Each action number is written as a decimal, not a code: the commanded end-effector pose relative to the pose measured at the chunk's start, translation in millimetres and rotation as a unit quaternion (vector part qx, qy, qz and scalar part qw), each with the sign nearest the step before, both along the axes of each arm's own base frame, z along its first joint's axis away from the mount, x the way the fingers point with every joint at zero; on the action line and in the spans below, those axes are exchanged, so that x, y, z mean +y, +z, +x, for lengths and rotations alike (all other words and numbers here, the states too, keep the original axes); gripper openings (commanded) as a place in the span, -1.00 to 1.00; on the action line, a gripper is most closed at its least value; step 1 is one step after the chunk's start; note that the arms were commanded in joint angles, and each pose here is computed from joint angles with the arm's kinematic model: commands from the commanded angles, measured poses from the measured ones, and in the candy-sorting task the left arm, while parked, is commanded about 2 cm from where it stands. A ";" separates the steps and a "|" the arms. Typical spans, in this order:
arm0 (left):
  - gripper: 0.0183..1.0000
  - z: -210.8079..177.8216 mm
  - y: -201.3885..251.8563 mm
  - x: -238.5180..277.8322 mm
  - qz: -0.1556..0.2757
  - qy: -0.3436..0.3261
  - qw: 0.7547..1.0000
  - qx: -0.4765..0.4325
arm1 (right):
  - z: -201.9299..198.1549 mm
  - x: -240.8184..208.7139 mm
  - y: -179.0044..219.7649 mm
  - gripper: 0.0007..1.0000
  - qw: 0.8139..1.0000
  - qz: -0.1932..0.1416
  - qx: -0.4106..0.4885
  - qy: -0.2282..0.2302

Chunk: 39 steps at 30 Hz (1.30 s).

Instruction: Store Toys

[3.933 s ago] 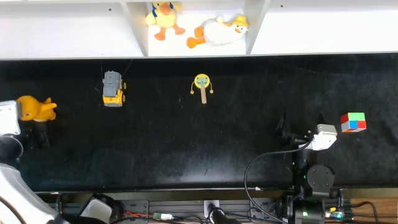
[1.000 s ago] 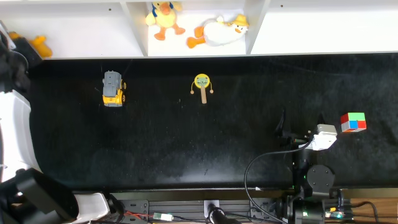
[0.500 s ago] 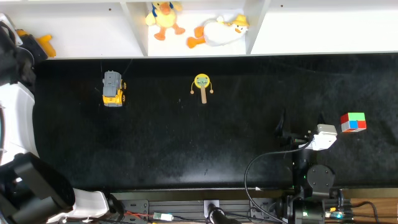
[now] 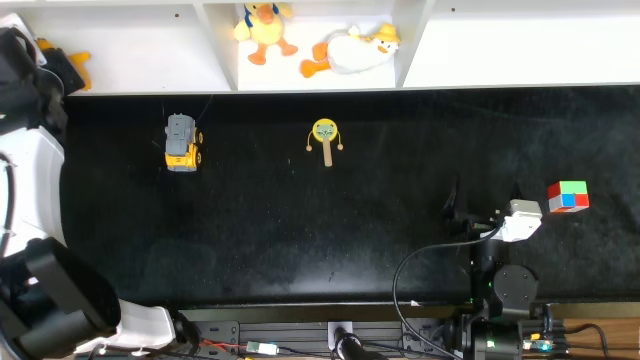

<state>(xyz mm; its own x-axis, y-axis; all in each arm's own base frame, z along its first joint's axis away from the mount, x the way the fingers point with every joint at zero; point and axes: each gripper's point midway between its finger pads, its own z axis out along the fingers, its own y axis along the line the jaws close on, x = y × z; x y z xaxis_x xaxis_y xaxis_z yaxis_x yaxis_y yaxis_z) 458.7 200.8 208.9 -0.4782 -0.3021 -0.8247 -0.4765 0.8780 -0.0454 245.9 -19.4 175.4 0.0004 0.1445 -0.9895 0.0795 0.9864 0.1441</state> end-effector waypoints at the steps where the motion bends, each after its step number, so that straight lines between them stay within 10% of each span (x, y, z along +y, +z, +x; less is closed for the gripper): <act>1: -0.58 10.3 6.2 -4.5 0.012 -0.011 1.000 -0.002 | 0.2 0.4 -3.5 0.99 1.000 0.002 0.000 0.001; 34: -0.45 18.0 7.6 -3.3 0.015 -0.012 1.000 -0.008 | 0.2 0.4 -3.5 0.99 1.000 0.002 0.000 0.001; 39: 0.68 20.7 12.3 -2.2 0.019 -0.012 1.000 -0.019 | 0.2 0.4 -3.5 0.99 1.000 0.002 0.000 0.001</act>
